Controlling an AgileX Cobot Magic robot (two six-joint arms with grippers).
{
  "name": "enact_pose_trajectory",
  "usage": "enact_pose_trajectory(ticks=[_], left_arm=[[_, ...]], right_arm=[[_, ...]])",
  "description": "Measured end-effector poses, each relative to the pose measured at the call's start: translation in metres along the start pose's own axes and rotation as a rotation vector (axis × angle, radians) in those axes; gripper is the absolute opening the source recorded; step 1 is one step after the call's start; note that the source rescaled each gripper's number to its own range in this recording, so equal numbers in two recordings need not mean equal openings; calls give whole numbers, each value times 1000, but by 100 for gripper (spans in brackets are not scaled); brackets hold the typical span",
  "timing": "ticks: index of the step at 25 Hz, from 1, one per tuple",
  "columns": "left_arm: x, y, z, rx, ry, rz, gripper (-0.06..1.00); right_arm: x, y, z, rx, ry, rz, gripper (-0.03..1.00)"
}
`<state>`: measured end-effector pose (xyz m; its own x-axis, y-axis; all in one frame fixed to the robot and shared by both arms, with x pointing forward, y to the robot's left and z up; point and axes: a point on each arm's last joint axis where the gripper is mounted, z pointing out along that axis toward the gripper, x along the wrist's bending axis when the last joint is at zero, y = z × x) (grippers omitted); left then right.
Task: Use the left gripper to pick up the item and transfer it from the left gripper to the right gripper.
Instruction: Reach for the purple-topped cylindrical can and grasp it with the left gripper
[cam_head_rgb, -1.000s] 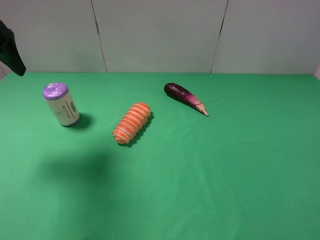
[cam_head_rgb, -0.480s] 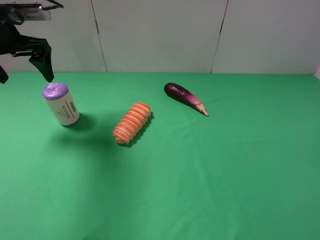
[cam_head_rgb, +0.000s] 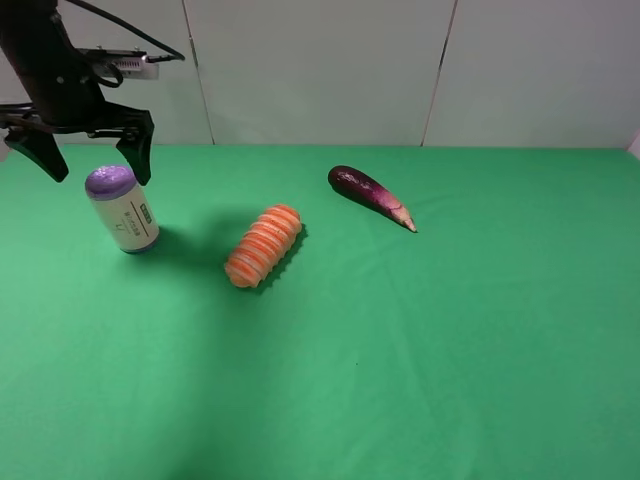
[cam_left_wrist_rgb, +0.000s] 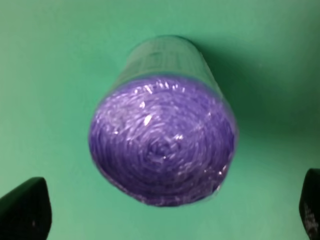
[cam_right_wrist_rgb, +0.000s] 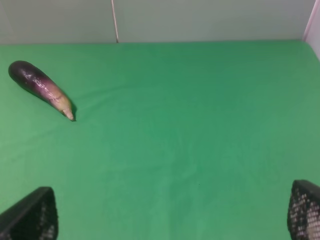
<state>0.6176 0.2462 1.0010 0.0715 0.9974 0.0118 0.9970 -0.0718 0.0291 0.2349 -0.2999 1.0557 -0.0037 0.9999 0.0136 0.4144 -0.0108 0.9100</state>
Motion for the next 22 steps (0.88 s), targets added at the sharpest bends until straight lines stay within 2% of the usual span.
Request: enact_pose_trajectory(ticks=[9, 17, 22], left_arm=[[1, -2, 16, 24, 17, 1, 100], [1, 0, 30, -26, 14, 4, 100], [1, 4, 45, -20, 14, 5, 100]], right_arm=[[0, 0, 0, 0, 0, 0, 100], [0, 0, 0, 0, 0, 0, 100], [0, 0, 0, 0, 0, 0, 100]])
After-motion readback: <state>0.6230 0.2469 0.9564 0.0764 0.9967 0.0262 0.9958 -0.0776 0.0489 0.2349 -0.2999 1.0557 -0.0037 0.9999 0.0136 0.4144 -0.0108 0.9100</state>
